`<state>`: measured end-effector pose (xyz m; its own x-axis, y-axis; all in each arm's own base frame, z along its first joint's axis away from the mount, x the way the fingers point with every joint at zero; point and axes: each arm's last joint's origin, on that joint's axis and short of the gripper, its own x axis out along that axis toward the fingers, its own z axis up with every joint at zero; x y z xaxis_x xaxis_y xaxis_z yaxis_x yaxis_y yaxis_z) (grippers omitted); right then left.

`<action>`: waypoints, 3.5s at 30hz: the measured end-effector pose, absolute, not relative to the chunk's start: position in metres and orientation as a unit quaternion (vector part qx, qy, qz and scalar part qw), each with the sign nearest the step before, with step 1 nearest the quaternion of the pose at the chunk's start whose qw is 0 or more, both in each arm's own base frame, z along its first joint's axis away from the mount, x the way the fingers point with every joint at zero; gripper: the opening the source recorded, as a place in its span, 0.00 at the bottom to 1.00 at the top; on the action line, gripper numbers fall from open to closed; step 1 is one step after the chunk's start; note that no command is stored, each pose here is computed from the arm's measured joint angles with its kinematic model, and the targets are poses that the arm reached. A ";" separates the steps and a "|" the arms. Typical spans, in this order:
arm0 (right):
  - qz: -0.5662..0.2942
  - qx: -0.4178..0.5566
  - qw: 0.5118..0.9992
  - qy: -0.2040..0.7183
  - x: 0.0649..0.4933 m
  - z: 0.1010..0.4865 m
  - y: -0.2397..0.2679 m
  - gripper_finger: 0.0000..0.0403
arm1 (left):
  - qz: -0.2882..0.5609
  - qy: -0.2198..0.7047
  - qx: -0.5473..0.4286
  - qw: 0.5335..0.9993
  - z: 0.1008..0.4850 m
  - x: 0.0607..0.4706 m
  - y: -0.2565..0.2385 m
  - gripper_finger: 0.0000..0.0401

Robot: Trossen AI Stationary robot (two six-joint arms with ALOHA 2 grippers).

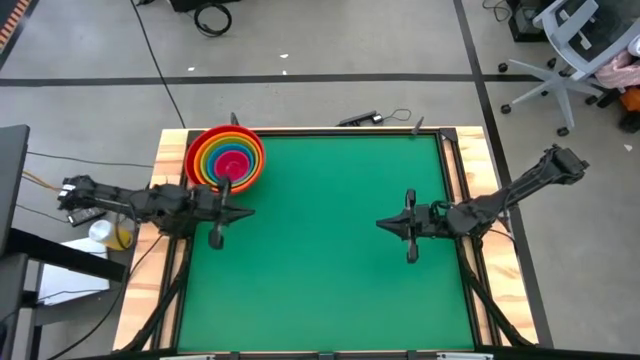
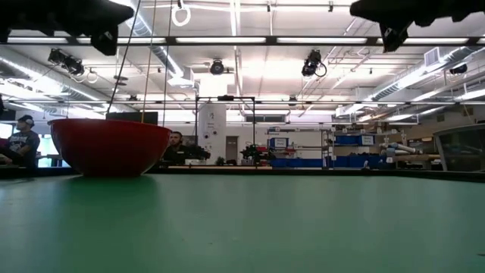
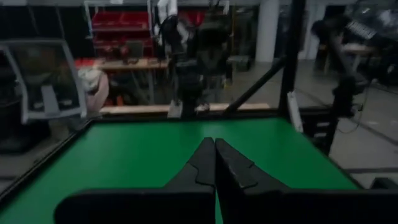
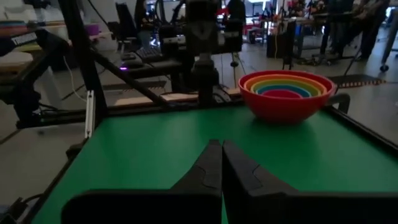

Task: Nest bowls inside each other
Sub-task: Return to Home Position

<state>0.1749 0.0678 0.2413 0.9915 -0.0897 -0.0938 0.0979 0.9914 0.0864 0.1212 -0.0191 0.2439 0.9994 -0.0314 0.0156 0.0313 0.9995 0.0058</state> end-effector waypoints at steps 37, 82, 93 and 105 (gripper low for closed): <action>0.024 0.095 0.995 -0.030 0.111 0.189 0.018 0.01 | 0.021 -0.028 -0.002 0.999 0.211 0.083 -0.010 0.00; 0.030 0.107 0.992 -0.064 0.098 0.179 0.006 0.05 | 0.032 -0.028 0.016 0.999 0.189 0.091 -0.010 0.00; 0.009 0.082 0.995 -0.063 0.098 0.178 0.005 0.05 | -0.015 -0.082 0.019 0.996 0.182 0.095 -0.012 0.00; 0.024 0.103 0.993 -0.055 0.092 0.193 0.005 0.01 | 0.033 -0.094 0.012 0.995 0.189 0.094 -0.002 0.00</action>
